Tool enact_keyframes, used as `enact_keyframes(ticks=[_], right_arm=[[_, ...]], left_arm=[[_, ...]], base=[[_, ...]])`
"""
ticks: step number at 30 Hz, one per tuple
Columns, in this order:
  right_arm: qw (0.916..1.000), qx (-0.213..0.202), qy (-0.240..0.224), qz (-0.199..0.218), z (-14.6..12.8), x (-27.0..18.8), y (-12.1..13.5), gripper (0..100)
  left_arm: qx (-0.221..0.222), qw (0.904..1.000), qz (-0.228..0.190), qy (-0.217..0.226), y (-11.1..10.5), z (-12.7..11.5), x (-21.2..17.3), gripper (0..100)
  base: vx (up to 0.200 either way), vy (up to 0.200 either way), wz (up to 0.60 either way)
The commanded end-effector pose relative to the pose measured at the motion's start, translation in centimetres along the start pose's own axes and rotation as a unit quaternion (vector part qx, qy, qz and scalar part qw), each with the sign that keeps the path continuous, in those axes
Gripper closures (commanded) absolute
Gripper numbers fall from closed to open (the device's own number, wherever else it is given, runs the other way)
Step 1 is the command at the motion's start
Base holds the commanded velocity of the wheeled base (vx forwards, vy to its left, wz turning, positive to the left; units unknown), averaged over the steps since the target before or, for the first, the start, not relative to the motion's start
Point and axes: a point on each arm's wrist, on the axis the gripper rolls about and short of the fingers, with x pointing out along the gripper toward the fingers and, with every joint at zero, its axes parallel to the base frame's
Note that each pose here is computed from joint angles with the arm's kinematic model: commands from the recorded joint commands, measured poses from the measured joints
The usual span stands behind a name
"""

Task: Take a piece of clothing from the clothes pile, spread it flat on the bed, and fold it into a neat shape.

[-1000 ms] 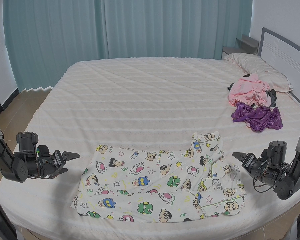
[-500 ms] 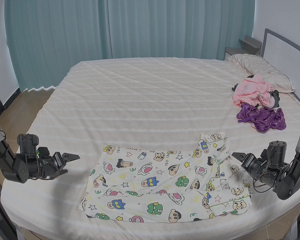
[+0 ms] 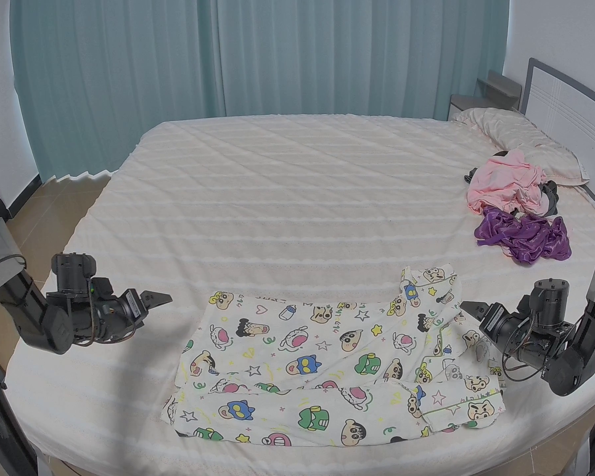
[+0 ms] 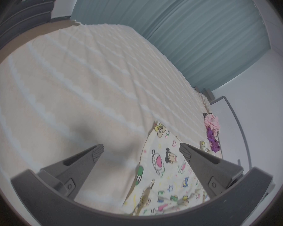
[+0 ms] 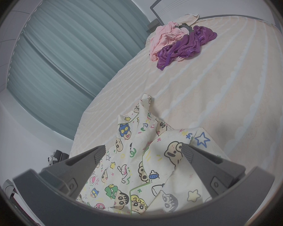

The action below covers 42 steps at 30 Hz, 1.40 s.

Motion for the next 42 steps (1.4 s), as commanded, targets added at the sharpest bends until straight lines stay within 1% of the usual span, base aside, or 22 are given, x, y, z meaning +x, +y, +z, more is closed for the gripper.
enact_keyframes(ticks=[1,3,4,6,8,9,10,12,15,21,28,32,33,39,41,42], right_arm=[[1.0,0.0,0.005,-0.003,-0.2,0.0,-0.1,0],[1.0,0.0,0.006,-0.002,-0.2,0.0,-0.1,0],[1.0,0.0,0.007,-0.003,-0.3,0.0,-0.2,0],[0.9999,0.0,0.009,-0.005,-0.3,0.0,-0.2,0],[0.9999,0.0,0.01,-0.006,-0.4,0.0,-0.3,0],[0.9999,0.0,0.01,-0.006,-0.3,0.0,-0.3,0],[0.9999,0.0,0.01,-0.007,-0.4,0.0,-0.3,0],[0.9999,0.0,0.012,-0.007,-0.4,0.1,-0.3,0],[0.9999,0.0,0.013,-0.01,-0.5,0.0,-0.4,0],[0.9998,0.0,0.015,-0.009,-0.6,0.1,-0.4,0],[0.9998,0.0,0.015,-0.009,-0.6,0.1,-0.4,0],[0.9999,-0.002,0.014,-0.003,-0.5,0.4,-0.2,0],[0.9999,-0.002,0.014,-0.004,-0.5,0.4,-0.2,0],[0.9997,-0.015,0.009,0.017,-0.3,2.2,0.9,0],[0.9994,-0.025,0.006,0.021,0.3,3.1,1.4,0],[0.9992,-0.033,0.011,0.017,0.8,4.0,1.9,0]], left_arm=[[0.037,0.999,0.023,0.002,-2.1,-0.9,6.0,0],[0.048,0.9983,0.032,0.004,-2.4,-1.4,7.7,0],[0.055,0.998,0.031,0.007,-2.7,-1.7,8.9,0],[0.062,0.9978,0.022,0.005,-3.3,-1.5,10.2,0],[0.068,0.9975,0.016,0.01,-4.1,-1.2,11.1,0],[0.068,0.9975,0.016,0.01,-4.2,-1.2,11.2,0],[0.072,0.9972,0.013,0.017,-4.9,-1.1,12.0,0],[0.075,0.997,0.008,0.017,-5.6,-0.6,12.6,0],[0.081,0.9966,0.002,0.016,-6.2,-0.4,13.0,0],[0.108,0.9939,0.005,0.022,-6.1,-0.6,13.2,0],[0.118,0.9927,0.005,0.025,-5.8,-0.8,14.2,0],[0.122,0.992,0.003,0.032,-6.0,-1.4,14.8,0],[0.122,0.992,0.002,0.032,-6.0,-1.4,14.9,100],[0.122,0.9922,-0.001,0.027,-6.3,-1.2,15.1,100],[0.12,0.9925,-0.002,0.023,-6.3,-0.9,15.0,100],[0.12,0.9927,-0.003,0.014,-6.5,-0.4,14.6,100]], base=[[0.0,0.0,0.0],[0.0,0.0,0.0],[0.0,0.0,0.0],[0.0,0.0,0.0],[0.0,0.0,0.0],[0.0,0.0,0.0],[0.0,0.0,0.0],[0.0,0.0,0.0],[0.0,0.0,0.0],[0.0,0.0,0.0],[0.0,0.0,0.0],[0.0,0.0,0.0],[0.0,0.0,0.0],[0.0,0.0,0.0],[0.0,0.0,0.0],[0.0,0.0,0.0]])
